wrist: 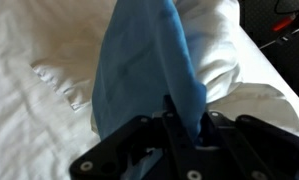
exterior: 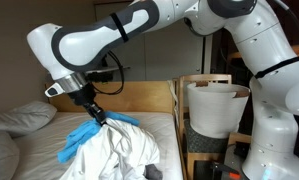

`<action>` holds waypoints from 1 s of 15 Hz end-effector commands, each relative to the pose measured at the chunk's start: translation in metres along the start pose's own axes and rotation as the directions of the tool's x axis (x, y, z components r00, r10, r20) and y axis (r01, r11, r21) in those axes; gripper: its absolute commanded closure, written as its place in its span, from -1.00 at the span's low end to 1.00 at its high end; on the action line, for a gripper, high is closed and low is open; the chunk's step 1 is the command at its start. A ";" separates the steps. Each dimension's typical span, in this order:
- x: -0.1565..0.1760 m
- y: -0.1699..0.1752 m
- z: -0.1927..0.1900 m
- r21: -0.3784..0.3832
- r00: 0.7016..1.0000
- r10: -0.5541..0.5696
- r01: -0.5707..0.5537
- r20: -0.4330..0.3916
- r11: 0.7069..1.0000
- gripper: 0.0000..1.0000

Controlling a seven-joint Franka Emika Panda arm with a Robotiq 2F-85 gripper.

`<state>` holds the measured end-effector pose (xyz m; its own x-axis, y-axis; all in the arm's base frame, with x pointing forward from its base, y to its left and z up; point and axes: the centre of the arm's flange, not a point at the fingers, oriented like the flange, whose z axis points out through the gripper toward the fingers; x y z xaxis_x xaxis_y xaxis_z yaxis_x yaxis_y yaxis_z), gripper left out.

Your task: Put the shirts on the bed into the basket

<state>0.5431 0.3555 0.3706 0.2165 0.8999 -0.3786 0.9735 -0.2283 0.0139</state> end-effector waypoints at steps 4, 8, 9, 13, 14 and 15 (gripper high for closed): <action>-0.056 0.031 -0.086 0.079 0.990 0.122 -0.128 0.075 0.989 0.83; -0.114 0.043 -0.120 0.078 0.966 0.245 -0.251 0.082 0.965 0.83; -0.132 0.047 -0.125 0.082 0.956 0.281 -0.287 0.084 0.954 0.83; -0.215 0.059 -0.128 0.125 0.896 0.433 -0.442 0.098 0.888 0.83; -0.243 0.063 -0.122 0.148 0.872 0.479 -0.489 0.099 0.860 0.83; -0.268 0.062 -0.121 0.167 0.849 0.518 -0.528 0.102 0.833 0.83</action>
<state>0.5824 0.2086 0.5588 0.5820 0.6921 -0.4268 0.7828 -0.6190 0.0638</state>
